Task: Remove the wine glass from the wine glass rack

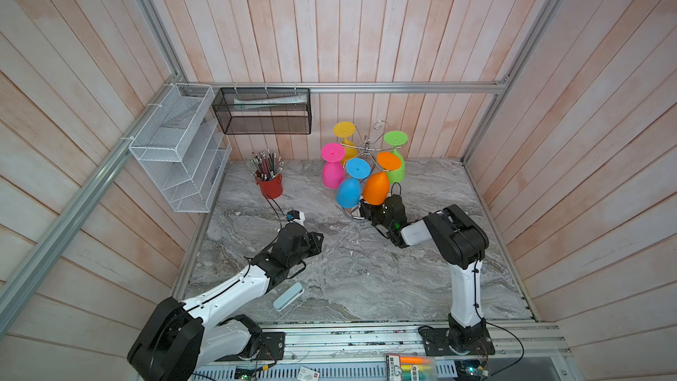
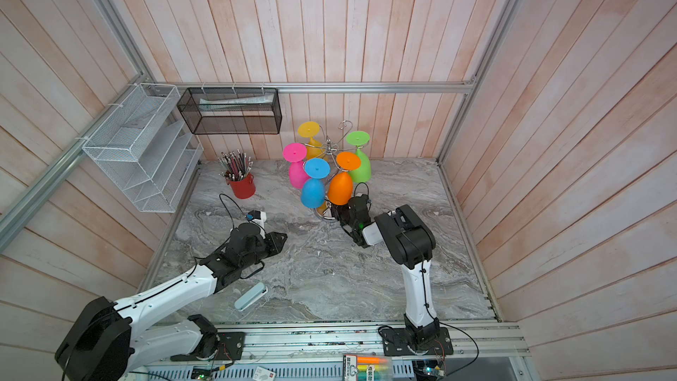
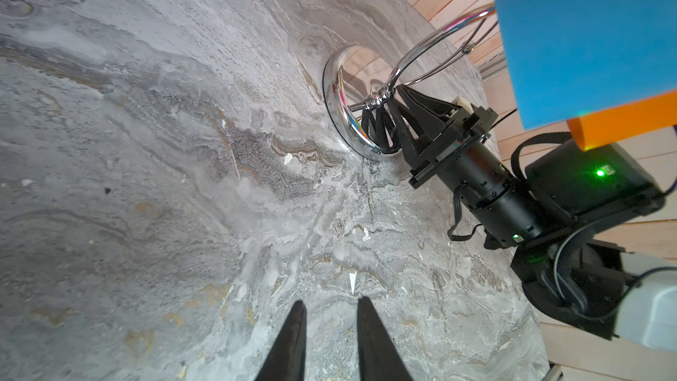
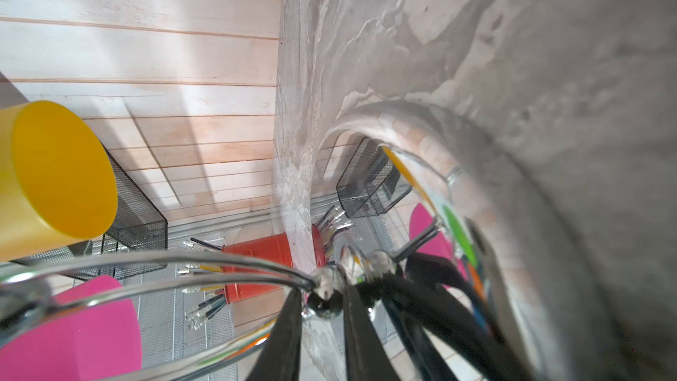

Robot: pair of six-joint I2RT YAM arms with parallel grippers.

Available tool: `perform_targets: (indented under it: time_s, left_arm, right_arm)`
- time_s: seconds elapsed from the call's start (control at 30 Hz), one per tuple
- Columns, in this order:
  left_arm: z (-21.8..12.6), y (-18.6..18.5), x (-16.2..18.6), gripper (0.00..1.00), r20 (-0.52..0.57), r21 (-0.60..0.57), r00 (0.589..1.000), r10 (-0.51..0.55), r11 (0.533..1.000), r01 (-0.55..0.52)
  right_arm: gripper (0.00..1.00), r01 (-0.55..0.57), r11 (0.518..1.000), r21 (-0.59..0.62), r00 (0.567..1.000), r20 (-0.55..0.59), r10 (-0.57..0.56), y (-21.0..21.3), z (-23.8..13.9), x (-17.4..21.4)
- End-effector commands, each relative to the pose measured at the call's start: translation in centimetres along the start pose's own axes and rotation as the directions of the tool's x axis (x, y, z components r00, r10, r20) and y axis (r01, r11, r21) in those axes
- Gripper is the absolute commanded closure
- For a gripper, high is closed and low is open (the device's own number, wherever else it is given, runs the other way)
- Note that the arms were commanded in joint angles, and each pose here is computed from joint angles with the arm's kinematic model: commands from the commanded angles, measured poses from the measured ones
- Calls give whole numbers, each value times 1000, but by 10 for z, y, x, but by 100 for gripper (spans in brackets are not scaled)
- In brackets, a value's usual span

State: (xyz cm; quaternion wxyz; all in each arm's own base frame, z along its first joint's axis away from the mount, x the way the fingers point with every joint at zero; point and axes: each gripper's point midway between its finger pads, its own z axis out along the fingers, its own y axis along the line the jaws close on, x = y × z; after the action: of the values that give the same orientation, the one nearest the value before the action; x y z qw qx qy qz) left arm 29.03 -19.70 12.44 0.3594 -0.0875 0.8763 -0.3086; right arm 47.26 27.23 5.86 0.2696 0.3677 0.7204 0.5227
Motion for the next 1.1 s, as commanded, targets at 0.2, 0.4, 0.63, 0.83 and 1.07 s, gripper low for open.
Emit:
perform_targets:
  time_s: [0.2, 0.4, 0.63, 0.83, 1.07]
  left_arm:
    - [-5, 25, 1, 73, 11, -49, 1000, -11, 999, 11]
    - [-6, 26, -3, 73, 16, -50, 1000, -4, 999, 5]
    - [-9, 24, -6, 72, 19, -54, 1000, -1, 999, 2]
    - [-17, 16, -17, 57, 43, -52, 999, 1, 999, 1]
    - [-28, 7, -31, 53, 68, -57, 998, 7, 998, -3]
  right_arm:
    - [79, -55, 998, 38, 995, 81, 51, 1, 45, -11]
    - [79, -49, 999, 14, 995, 84, 48, 8, 57, -12]
    - [75, -4, 1000, -30, 992, 129, 8, 15, 24, -17]
    - [68, 67, 997, -37, 984, 165, -60, 27, -8, -19]
    - [65, 88, 996, -20, 979, 188, -83, 17, -43, -19]
